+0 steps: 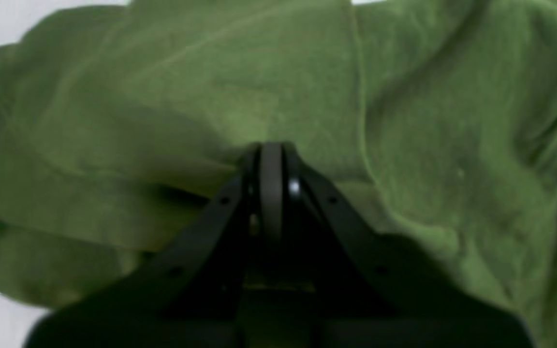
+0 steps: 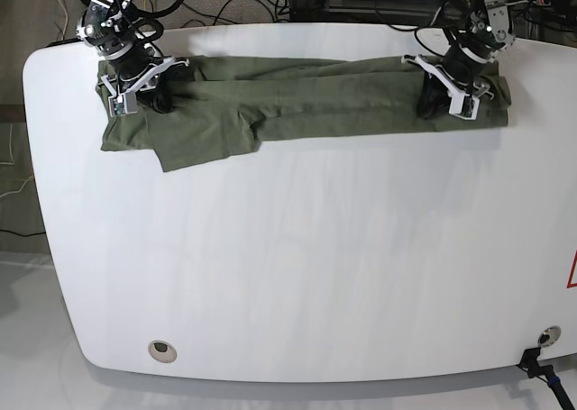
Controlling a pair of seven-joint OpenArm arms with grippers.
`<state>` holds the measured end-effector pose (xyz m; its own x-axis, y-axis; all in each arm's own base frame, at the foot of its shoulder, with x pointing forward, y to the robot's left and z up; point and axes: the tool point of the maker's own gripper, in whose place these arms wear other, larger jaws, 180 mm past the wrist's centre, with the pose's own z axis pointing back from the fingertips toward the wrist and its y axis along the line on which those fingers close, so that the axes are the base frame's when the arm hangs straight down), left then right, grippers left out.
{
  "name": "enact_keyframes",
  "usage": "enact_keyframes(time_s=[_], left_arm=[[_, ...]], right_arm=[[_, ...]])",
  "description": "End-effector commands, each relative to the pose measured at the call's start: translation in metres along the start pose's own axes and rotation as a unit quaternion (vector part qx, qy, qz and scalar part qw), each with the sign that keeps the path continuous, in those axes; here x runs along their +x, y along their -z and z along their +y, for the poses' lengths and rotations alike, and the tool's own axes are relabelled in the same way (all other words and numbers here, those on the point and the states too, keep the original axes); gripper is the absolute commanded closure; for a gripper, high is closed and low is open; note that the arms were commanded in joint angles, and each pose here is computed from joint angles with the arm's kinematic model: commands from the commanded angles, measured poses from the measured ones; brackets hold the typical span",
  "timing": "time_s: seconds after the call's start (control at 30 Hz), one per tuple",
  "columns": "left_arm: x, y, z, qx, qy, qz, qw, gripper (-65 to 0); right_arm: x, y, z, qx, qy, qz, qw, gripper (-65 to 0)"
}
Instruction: Fold the T-shirt properly
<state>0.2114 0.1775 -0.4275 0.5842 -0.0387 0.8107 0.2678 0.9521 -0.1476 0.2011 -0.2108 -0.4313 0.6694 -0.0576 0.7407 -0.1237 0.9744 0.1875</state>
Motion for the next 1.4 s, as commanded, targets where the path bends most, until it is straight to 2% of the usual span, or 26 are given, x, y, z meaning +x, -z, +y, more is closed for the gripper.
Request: enact_keyframes(time_s=[0.0, 0.3, 0.5, 0.73, 0.9, 0.93, 0.97, 1.03, 1.2, 1.37], left_arm=[[-0.016, 0.004, 0.01, 0.014, 0.019, 0.045, 0.999, 0.0], [0.026, 0.03, 0.049, 0.029, 0.047, 0.017, 0.998, 0.0], [0.04, 0.033, 0.052, 0.031, 0.052, 0.003, 0.998, 0.0], [0.079, 0.024, 0.047, 0.035, 0.088, -0.04, 0.995, 0.0], [0.082, 0.014, 0.038, 0.033, 0.102, -0.047, 0.993, 0.0], [0.078, 0.01, 0.034, 0.03, 0.103, -0.043, 0.993, 0.0], [0.077, 0.006, 0.029, 0.027, 0.107, -0.043, 0.993, 0.0], [0.074, 0.0, 0.017, 0.023, 0.103, -0.047, 0.993, 0.0], [0.071, -0.019, -0.003, 0.014, 0.114, -0.048, 0.992, 0.0], [0.058, -0.035, -0.01, 0.012, 0.118, -0.032, 0.992, 0.0]], right_arm=[[-0.018, 0.005, -0.009, -0.01, -0.005, 0.045, 0.9989, 0.0], [0.009, 0.036, -0.02, -0.005, 0.008, 0.022, 0.9997, 0.0], [0.021, 0.04, -0.02, -0.004, 0.006, 0.01, 0.9999, 0.0], [0.076, 0.025, -0.016, -0.015, -0.049, -0.05, 0.9975, 0.0], [0.105, 0.009, -0.009, -0.029, -0.095, -0.056, 0.9934, 0.0], [0.113, 0.004, -0.007, -0.032, -0.104, -0.066, 0.9918, -2.6], [0.113, 0.0, -0.004, -0.033, -0.108, -0.068, 0.9912, -6.0], [0.114, -0.008, 0.005, -0.034, -0.115, -0.074, 0.9901, -8.5], [0.109, -0.026, 0.021, -0.035, -0.123, -0.079, 0.9886, -8.3], [0.077, -0.035, 0.022, -0.032, -0.116, -0.042, 0.9918, -8.3]])
